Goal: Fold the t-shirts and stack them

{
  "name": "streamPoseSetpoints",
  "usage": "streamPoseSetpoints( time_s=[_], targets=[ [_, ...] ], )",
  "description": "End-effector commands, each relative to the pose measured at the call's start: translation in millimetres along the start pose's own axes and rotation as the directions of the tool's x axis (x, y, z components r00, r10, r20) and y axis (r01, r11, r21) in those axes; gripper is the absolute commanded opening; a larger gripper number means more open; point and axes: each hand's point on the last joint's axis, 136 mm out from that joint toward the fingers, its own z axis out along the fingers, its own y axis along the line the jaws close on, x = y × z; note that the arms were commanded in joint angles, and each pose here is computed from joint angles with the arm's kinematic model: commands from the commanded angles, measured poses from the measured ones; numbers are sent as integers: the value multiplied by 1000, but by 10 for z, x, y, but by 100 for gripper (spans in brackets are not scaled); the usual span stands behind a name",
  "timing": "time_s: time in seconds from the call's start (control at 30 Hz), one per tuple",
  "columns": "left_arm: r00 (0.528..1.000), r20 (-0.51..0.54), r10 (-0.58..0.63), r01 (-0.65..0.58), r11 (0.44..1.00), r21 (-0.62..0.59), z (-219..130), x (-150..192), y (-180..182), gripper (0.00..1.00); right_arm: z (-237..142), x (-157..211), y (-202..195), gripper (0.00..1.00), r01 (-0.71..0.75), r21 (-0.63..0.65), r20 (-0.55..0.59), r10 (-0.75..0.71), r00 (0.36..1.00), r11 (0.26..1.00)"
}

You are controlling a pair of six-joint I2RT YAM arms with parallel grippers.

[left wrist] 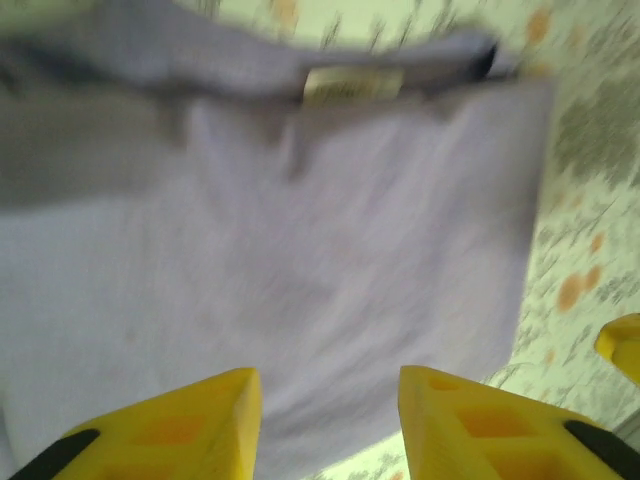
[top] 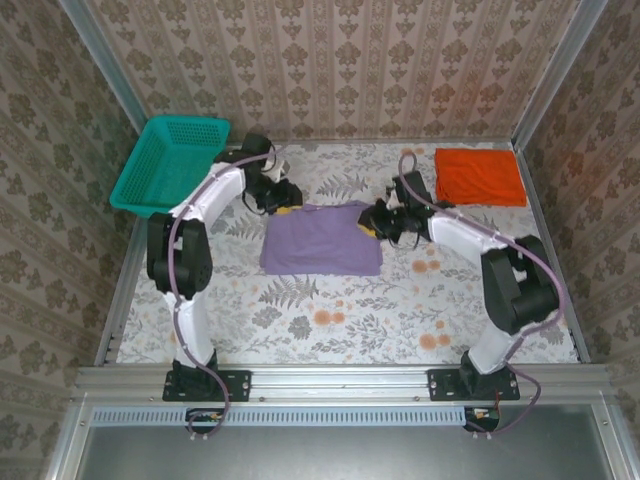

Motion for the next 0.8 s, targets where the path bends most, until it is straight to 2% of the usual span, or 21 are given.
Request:
streamPoseSetpoints(
  time_s=[0.0,0.13,0.27,0.4,0.53,0.7,0.77],
  targets=[
    [994,-79,-71,69,997,-32,290,4,249,30,276,-233,-221,17,-76,53,-16,77,997,996],
    [992,-66,-105,102,994,-48,475,-176,466,29,547,-444,-269,16,-44,101,-52,49,997,994],
    [988,-51,-148,144,986,-80,633,-314,733,29,755,-620,-519,14,-79,150,-72,90,993,986],
    [979,-37,-200,192,969,-156,709,-348,1075,28,801,-760,-889,14,-169,199,-51,183,982,965],
    [966,-10,-258,250,945,-211,684,-349,1327,28,735,-839,-1052,14,-204,209,-43,217,975,956],
    [968,14,-252,251,951,-183,615,-467,1252,29,649,-936,-966,16,-209,176,-34,218,975,962],
    [971,29,-235,237,960,-149,536,-569,1110,36,585,-993,-829,19,-195,148,-23,201,979,970]
  ],
)
